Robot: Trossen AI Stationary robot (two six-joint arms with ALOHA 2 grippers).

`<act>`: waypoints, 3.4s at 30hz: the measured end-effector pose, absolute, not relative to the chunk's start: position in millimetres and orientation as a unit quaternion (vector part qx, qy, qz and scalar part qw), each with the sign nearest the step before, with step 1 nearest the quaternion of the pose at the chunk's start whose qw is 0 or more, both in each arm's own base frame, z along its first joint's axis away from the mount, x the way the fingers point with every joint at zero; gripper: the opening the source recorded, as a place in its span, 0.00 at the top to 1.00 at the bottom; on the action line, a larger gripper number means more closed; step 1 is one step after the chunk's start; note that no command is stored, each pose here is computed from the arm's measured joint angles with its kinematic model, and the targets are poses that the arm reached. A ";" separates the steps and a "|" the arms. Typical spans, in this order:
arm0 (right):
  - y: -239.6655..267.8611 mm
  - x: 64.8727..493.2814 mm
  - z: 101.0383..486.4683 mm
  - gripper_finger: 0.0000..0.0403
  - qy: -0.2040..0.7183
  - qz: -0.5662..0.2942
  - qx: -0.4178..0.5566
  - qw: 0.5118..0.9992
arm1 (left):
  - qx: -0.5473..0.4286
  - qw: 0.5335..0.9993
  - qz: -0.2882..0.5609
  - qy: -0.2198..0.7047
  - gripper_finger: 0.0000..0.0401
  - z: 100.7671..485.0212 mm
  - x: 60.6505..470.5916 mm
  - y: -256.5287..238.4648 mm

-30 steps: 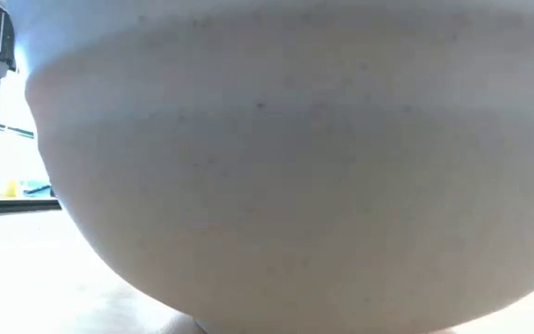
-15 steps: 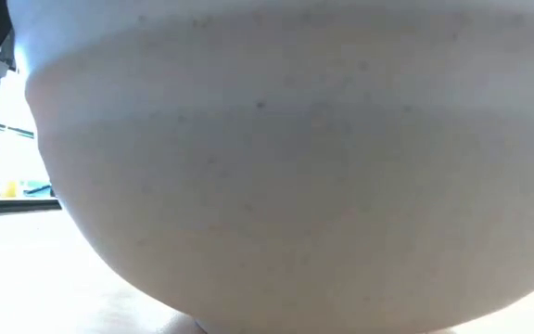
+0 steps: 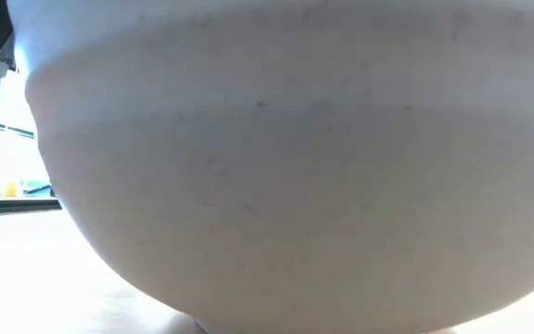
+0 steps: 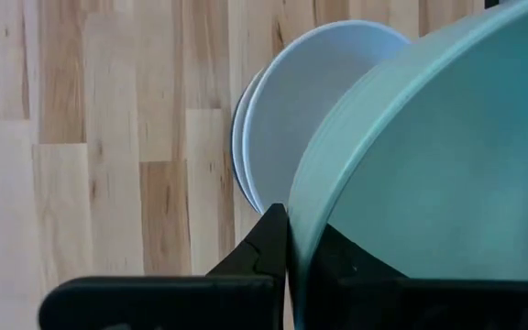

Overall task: Nest bowls inside each other
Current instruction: Stack the light blue bowl on top of the white bowl

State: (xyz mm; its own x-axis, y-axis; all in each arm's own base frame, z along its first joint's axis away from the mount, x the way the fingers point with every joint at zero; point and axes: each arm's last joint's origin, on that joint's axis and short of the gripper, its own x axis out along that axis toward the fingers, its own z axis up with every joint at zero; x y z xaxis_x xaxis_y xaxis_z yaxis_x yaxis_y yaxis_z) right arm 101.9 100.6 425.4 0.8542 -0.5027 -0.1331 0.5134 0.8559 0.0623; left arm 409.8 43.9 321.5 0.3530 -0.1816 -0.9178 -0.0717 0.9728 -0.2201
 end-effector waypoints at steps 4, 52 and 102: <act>87.0 93.0 428.1 0.71 0.083 -0.252 0.055 0.963 | -0.116 0.813 -0.031 0.570 1.00 318.0 412.0 44.9; 57.8 74.9 385.4 0.71 0.112 -0.253 0.094 0.956 | -0.157 0.773 0.008 0.615 1.00 249.1 449.2 41.6; 61.8 77.0 385.4 0.71 0.131 -0.237 0.122 0.955 | -0.098 0.794 0.003 0.600 0.93 280.4 455.1 35.5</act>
State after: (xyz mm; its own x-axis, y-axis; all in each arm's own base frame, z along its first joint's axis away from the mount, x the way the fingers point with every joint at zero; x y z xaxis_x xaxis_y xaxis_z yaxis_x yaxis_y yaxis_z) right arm 77.0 61.8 385.4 0.8526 -0.4214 -0.3089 0.4855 0.8575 0.1703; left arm 455.1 35.5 280.4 0.2802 -0.1129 -0.9533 -0.1232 0.9806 -0.1524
